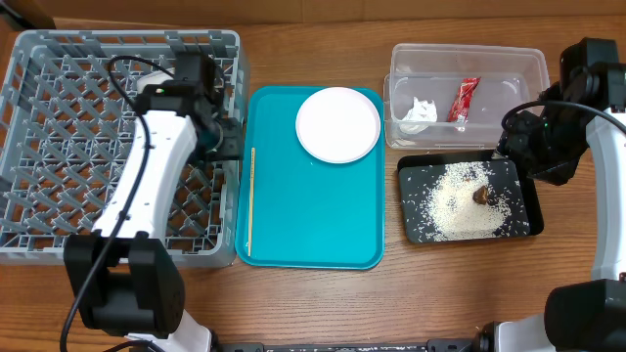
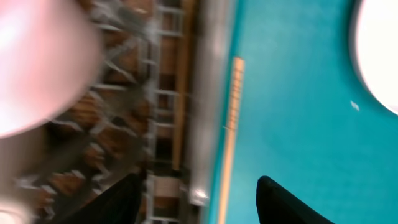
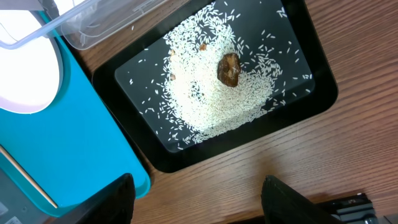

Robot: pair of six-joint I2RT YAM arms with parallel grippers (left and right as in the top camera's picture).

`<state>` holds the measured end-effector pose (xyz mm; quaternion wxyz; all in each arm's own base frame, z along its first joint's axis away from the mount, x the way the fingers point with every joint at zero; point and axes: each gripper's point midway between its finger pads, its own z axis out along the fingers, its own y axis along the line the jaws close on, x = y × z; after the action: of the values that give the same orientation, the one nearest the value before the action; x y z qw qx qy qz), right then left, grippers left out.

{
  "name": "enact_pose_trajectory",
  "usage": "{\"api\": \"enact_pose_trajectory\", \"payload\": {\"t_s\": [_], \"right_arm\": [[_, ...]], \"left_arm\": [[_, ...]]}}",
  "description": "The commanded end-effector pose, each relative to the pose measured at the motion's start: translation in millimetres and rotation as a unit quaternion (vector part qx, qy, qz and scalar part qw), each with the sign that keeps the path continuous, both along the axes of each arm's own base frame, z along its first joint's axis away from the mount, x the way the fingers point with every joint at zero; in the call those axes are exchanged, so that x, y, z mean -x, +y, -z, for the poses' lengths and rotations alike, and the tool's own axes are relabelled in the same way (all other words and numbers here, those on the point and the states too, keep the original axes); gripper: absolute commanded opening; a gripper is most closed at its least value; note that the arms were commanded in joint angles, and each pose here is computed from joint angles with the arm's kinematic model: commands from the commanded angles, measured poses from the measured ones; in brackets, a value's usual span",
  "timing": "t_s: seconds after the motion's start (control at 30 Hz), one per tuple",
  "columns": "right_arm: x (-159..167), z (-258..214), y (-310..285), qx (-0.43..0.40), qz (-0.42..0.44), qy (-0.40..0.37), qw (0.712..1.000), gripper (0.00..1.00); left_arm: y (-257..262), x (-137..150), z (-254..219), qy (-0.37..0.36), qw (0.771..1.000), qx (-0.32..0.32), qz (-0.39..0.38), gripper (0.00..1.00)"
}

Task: Sort waste into correct bins and load items into the dishwasher
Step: 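Move the chopstick to the dish rack and release it, then grasp the second wooden chopstick on the tray with the left gripper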

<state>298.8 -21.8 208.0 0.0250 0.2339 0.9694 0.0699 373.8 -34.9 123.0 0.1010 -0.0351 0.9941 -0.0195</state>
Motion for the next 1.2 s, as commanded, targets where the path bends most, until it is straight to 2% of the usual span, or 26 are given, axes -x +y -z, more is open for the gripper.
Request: {"api": "enact_pose_trajectory", "payload": {"t_s": [0.0, 0.17, 0.33, 0.6, 0.7, 0.97, 1.03, 1.17], "right_arm": [[-1, -15, -3, 0.009, 0.000, -0.028, 1.000, 0.67], [-2, -15, -3, 0.009, 0.000, -0.028, 1.000, 0.67], [-2, -15, -3, 0.009, 0.000, -0.028, 1.000, 0.67], [-1, -15, -3, 0.009, 0.000, -0.028, 1.000, 0.67], [-1, -15, -3, 0.009, 0.000, -0.028, 1.000, 0.67], [-1, -15, -3, 0.009, 0.000, -0.028, 1.000, 0.67], [-1, -15, -3, 0.009, 0.000, -0.027, 1.000, 0.67], [-1, -15, -3, 0.009, 0.000, -0.026, 1.000, 0.67]], "left_arm": [[-38, 10, -12, 0.000, 0.999, 0.034, 0.017, 0.63], [-64, 25, -2, 0.015, 0.999, 0.010, 0.029, 0.65], [-72, 44, 27, 0.038, 0.999, -0.012, 0.022, 0.67], [-62, 72, 80, 0.070, 0.997, -0.029, 0.009, 0.68], [-60, 79, 95, 0.071, 0.997, -0.030, 0.009, 0.72], [-51, 93, 121, 0.075, 0.996, -0.040, 0.008, 0.73], [-51, 95, 124, 0.075, 0.996, -0.040, 0.008, 0.70], [-51, 101, 130, 0.081, 0.996, -0.036, 0.008, 0.36]]}}
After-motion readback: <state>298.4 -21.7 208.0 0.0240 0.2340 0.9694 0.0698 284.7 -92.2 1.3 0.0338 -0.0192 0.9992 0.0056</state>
